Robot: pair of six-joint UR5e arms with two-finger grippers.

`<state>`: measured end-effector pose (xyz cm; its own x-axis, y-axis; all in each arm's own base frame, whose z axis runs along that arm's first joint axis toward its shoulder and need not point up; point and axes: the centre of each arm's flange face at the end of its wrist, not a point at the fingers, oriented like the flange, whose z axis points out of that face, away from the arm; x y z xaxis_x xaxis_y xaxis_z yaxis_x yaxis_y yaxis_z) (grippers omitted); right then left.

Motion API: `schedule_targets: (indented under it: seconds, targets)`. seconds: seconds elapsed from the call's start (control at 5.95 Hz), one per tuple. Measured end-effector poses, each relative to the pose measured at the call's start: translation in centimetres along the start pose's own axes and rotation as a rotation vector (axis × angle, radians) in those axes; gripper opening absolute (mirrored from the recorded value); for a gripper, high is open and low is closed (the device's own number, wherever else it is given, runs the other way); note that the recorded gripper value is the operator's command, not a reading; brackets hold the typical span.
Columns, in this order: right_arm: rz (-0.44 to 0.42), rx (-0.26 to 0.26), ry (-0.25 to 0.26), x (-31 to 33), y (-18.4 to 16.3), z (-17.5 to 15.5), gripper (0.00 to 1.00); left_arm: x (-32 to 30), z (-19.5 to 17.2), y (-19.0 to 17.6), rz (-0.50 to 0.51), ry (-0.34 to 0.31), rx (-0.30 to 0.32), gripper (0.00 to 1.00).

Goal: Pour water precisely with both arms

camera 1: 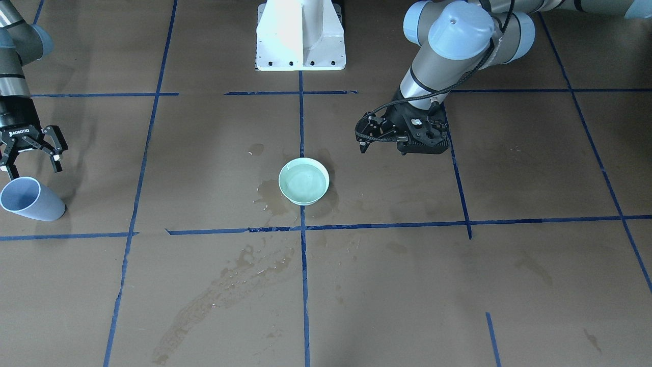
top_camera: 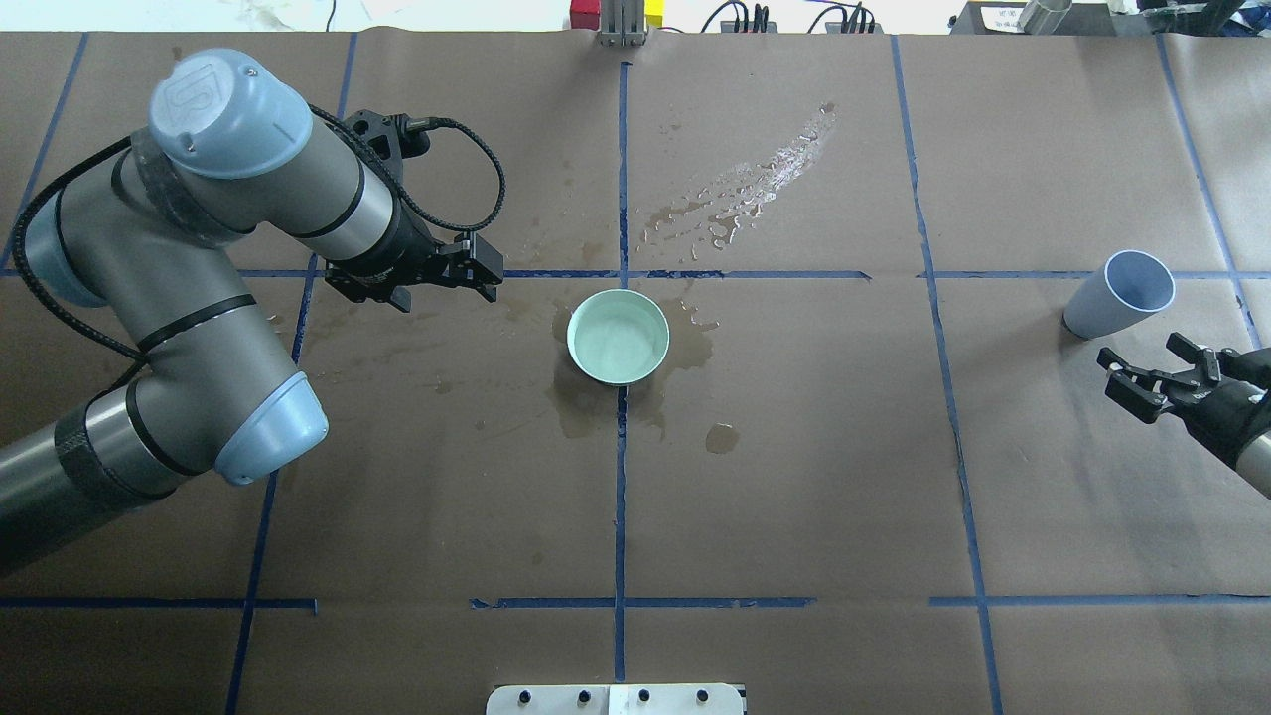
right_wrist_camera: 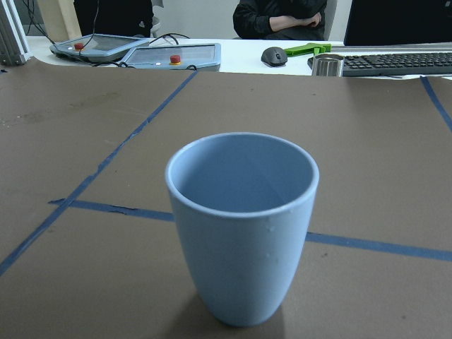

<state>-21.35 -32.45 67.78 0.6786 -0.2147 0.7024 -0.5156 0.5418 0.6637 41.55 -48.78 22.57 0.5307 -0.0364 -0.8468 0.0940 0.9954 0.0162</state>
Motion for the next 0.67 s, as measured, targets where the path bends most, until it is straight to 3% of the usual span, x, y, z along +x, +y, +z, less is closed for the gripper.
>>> schedule_targets:
  seconds: [0.67]
  targets:
    - [0.030,-0.120,-0.074,4.8,-1.1,-6.4,0.99,0.0,0.0,0.0,-0.003,-0.001,0.001,1.00]
